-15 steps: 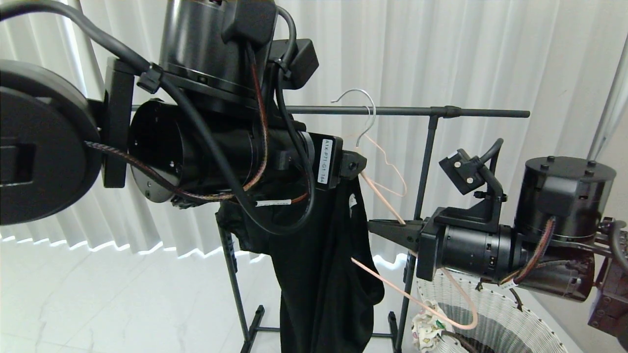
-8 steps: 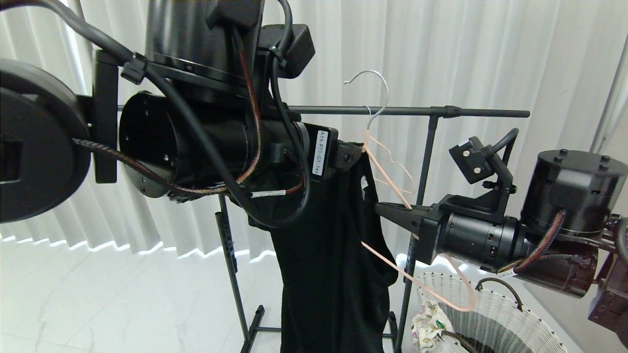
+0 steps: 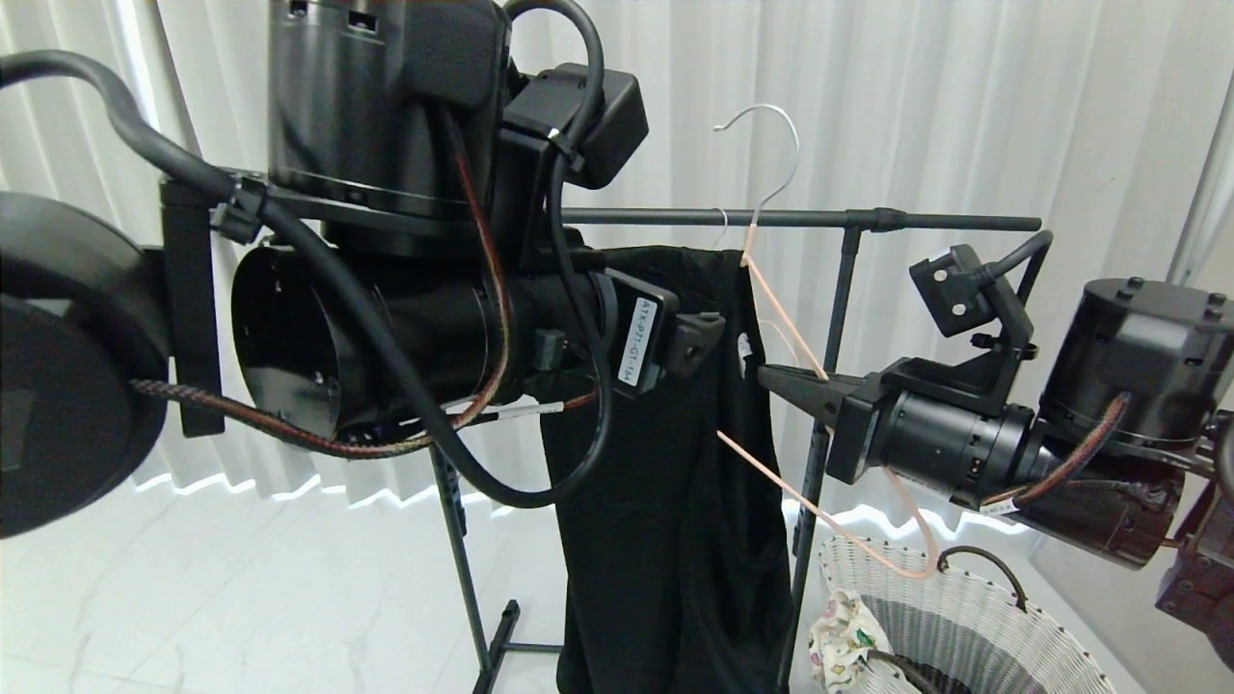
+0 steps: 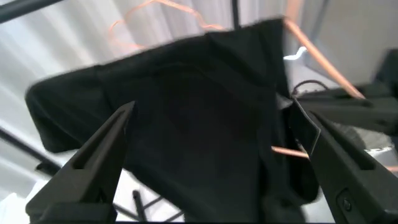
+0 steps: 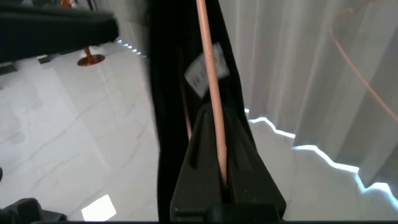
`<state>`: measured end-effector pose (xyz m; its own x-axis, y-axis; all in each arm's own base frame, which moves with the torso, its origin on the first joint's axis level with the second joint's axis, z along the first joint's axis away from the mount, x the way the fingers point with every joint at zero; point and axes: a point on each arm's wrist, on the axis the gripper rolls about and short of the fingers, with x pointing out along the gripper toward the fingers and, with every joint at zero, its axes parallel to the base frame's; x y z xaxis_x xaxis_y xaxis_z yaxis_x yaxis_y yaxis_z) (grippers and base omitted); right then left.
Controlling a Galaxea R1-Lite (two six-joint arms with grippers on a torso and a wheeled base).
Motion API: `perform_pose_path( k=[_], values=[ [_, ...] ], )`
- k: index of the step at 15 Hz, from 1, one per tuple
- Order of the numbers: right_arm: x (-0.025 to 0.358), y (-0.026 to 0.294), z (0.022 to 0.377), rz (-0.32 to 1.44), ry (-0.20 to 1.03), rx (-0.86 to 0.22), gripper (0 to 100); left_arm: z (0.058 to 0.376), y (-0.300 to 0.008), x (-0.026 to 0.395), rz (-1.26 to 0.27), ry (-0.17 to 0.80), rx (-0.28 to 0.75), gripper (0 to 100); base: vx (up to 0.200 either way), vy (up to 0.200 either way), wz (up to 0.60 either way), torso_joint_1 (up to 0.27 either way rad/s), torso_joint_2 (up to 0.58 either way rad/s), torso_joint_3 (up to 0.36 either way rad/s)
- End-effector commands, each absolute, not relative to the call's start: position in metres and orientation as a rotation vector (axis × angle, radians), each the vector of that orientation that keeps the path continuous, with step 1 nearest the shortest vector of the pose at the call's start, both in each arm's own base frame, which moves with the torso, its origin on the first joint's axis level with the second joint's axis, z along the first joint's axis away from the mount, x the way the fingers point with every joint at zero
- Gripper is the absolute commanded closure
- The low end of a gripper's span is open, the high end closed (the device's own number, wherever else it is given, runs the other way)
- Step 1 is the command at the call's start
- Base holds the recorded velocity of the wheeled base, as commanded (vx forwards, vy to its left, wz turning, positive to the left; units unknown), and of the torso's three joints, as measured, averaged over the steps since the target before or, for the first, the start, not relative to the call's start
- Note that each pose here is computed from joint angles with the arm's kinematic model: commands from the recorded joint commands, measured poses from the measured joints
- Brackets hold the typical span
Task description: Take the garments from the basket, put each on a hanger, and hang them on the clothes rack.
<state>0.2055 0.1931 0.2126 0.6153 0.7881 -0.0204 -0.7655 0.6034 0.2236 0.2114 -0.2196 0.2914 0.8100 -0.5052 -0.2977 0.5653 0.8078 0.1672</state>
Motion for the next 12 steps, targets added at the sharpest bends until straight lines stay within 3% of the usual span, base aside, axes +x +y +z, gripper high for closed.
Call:
perform_pose_path(
  k=[1,4,7,12],
  values=[
    [0.205,0.192,0.214,0.897,0.113,0.197,100,0.286,-0.222,0.205,-0.598,0.250,0.265,0,0.000,0.000,0.00,0.000,0.00,0.000],
    [0.205,0.189,0.217,0.888,0.083,0.160,100,0.271,-0.215,0.195,-0.615,0.247,0.318,0,0.000,0.000,0.00,0.000,0.00,0.000],
    [0.199,0.176,0.214,0.894,0.069,0.104,100,0.279,-0.187,0.181,-0.649,0.209,0.293,0,0.000,0.000,0.00,0.000,0.00,0.000],
    [0.173,0.148,0.187,1.032,0.136,0.021,100,0.266,-0.145,0.149,-0.888,0.144,0.425,0,0.000,0.000,0.00,0.000,0.00,0.000]
  ],
)
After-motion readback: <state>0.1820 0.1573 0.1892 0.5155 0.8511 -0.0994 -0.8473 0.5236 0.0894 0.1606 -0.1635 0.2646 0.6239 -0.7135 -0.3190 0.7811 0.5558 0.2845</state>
